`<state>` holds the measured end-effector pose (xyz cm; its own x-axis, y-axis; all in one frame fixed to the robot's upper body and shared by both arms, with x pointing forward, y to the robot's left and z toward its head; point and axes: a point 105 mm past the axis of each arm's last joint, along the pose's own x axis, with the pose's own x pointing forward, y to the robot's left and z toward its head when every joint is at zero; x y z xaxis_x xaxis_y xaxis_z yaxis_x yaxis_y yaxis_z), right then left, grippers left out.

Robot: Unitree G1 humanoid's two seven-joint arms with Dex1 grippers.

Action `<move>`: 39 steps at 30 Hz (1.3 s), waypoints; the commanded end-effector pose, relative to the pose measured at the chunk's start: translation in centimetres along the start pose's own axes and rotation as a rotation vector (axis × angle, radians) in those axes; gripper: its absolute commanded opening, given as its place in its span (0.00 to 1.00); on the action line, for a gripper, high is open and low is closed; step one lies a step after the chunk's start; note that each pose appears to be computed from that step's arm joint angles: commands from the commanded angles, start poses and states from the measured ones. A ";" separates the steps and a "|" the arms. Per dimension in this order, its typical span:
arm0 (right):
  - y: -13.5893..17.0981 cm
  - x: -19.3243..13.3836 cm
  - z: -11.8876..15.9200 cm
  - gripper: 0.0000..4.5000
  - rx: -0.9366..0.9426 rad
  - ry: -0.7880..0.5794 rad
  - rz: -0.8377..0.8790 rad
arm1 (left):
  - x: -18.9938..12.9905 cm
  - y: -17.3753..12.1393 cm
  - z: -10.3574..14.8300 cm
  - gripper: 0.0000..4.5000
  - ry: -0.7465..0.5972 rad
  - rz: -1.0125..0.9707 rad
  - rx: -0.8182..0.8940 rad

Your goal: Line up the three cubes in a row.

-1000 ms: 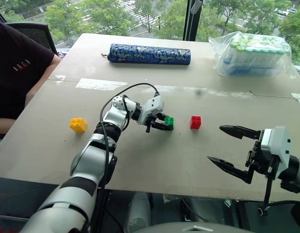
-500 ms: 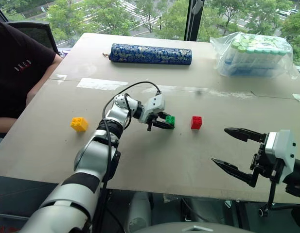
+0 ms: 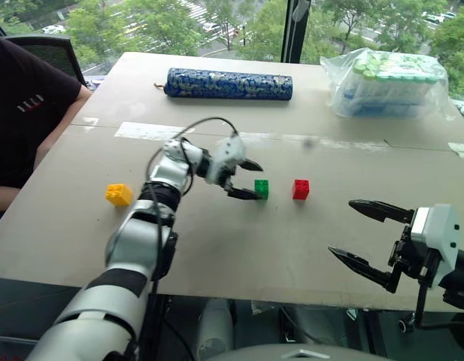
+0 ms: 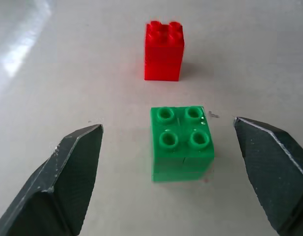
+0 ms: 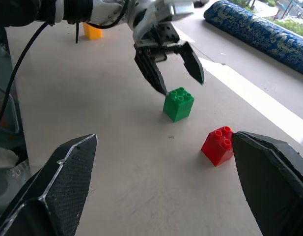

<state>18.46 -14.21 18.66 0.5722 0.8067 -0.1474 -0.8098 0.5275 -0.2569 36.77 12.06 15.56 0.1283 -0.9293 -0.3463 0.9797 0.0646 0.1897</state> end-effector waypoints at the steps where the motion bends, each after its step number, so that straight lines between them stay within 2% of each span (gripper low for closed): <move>1: 0.1 0.4 1.3 1.00 -0.039 -0.061 0.046 | -3.5 -1.0 2.6 0.98 -0.118 0.167 -0.041; 5: -0.1 1.7 2.0 1.00 -0.034 -0.129 0.143 | -10.0 -1.7 3.0 0.98 -0.200 0.664 -0.178; 9: -0.3 3.4 2.1 1.00 -0.026 -0.166 0.239 | -16.5 -3.0 0.4 0.98 -0.111 1.144 -0.302; 12: -0.4 4.2 2.3 1.00 -0.029 -0.182 0.294 | -19.5 -4.9 -1.2 0.98 -0.021 1.360 -0.369; 16: -0.1 4.9 2.7 1.00 -0.034 -0.202 0.374 | -19.7 -6.5 -2.7 0.98 0.060 1.410 -0.457; 23: -0.2 5.3 3.0 1.00 -0.058 -0.209 0.408 | -20.2 -7.0 -5.8 0.98 0.150 1.450 -0.575; 30: -0.1 5.1 3.5 1.00 -0.084 -0.210 0.390 | -19.4 -6.8 -8.8 0.98 0.189 1.421 -0.605; 31: -0.2 5.1 3.5 1.00 -0.087 -0.210 0.386 | -19.2 -6.8 -9.1 0.87 0.194 1.411 -0.602; 33: -0.2 5.0 3.5 1.00 -0.091 -0.205 0.378 | -18.9 -6.7 -9.6 0.75 0.188 1.403 -0.600; 37: -0.4 4.7 3.5 1.00 -0.096 -0.194 0.360 | -19.2 -6.4 -10.0 0.31 0.187 1.407 -0.564; 39: -0.4 4.6 3.4 1.00 -0.093 -0.187 0.344 | -18.6 -5.7 -9.0 0.28 0.128 1.351 -0.500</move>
<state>21.30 -9.58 20.30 0.2116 0.9741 -0.0799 -0.9488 0.1851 -0.2561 29.66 32.83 10.81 0.9441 0.0363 -0.3277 -0.0148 0.9976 0.0679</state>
